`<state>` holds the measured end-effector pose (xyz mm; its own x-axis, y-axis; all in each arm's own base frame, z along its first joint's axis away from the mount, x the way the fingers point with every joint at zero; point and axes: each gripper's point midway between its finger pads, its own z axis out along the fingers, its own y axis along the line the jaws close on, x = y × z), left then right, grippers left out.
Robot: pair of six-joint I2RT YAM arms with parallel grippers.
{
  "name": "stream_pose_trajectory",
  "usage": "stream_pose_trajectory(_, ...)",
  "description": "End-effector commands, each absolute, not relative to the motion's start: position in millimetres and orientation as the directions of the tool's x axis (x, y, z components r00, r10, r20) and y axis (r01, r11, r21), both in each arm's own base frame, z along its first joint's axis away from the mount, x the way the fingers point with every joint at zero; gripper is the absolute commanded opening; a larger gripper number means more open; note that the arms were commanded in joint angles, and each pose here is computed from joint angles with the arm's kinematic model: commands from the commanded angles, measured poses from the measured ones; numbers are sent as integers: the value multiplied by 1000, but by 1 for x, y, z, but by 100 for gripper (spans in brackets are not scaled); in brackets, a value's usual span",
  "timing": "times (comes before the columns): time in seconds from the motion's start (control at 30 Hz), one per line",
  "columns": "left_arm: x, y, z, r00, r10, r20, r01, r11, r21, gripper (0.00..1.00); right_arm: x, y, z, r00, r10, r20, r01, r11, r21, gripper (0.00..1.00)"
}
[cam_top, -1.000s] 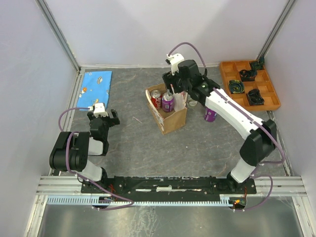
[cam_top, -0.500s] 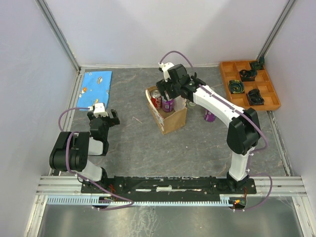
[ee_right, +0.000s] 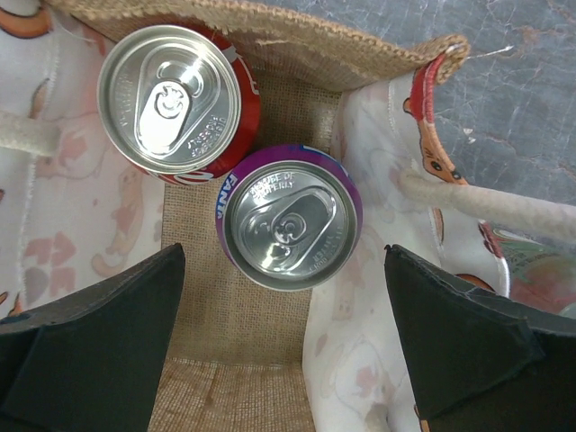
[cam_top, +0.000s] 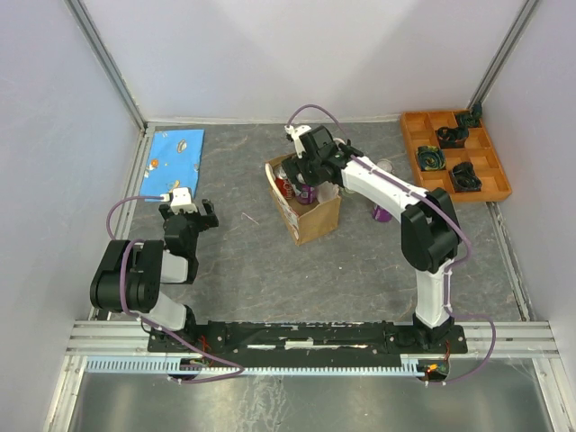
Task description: Take the beverage out of the canvas bag
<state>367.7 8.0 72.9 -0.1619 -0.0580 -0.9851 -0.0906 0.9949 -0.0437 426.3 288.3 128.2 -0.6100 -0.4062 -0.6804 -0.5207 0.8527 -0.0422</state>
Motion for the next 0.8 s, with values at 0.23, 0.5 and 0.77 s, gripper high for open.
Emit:
stream_pose_trajectory(0.23, 376, 10, 92, -103, -16, -995, -89, 996, -7, 99, 454, 303, 119, -588, -407, -699, -510, 857, -69, 96)
stream_pose_trajectory(0.5, 376, 10, 92, -103, -16, -995, -89, 996, -7, 99, 454, 316, 101, -613, -404, -679, -535, 845, -20, 18)
stream_pose_trajectory(0.77, 376, 10, 91, -103, -16, -995, -90, 996, -6, 99, 446, 334, 101, -628, -389, -674, -561, 827, 46, 0)
